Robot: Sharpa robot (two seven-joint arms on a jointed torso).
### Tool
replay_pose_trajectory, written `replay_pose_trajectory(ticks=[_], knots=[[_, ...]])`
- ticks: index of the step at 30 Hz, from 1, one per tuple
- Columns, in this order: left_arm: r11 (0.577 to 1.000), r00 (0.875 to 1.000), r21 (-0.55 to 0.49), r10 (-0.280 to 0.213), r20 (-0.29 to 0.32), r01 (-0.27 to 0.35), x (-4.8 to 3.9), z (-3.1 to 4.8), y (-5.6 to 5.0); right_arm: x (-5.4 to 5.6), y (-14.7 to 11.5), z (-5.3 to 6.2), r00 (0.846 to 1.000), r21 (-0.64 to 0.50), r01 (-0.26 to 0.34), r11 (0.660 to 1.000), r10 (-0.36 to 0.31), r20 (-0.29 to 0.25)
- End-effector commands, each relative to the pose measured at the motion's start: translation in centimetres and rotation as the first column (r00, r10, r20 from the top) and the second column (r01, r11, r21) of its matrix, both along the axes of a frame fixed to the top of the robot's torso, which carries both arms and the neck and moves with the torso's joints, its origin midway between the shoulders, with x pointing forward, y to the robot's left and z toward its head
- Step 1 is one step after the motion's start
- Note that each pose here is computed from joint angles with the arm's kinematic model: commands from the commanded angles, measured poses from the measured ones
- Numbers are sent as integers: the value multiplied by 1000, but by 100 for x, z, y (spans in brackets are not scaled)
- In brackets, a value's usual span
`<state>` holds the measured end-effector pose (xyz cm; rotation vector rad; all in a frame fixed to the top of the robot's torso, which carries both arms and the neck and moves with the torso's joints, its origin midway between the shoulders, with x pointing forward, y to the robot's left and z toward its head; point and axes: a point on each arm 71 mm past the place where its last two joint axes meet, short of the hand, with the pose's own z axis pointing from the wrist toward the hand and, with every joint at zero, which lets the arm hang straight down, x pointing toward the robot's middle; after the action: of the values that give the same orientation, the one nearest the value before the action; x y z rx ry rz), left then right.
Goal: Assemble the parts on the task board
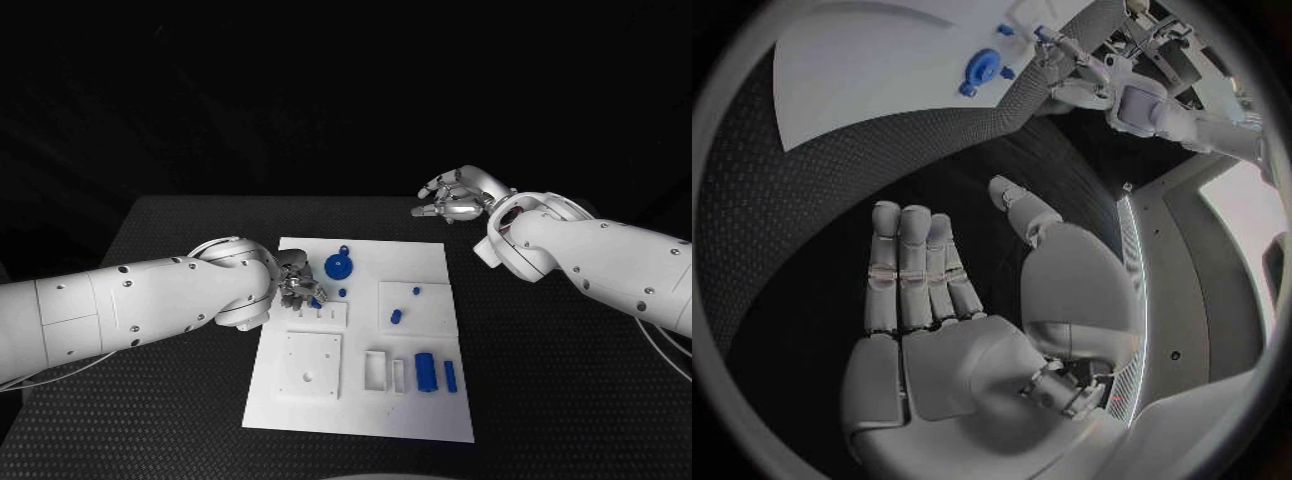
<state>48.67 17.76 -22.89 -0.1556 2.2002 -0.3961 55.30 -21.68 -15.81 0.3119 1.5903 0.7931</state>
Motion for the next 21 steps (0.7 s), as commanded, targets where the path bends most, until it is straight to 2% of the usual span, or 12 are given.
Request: replay_pose_trajectory(ticks=[1,21], knots=[[1000,1000,9,-2,10,2,-7,-10,-8,-4,22,3,1000,0,-18,1000,18,-3],[1000,1000,9,-12,-2,12,-56,-41,-30,-4,40,0,1000,0,-23,1000,23,-5]])
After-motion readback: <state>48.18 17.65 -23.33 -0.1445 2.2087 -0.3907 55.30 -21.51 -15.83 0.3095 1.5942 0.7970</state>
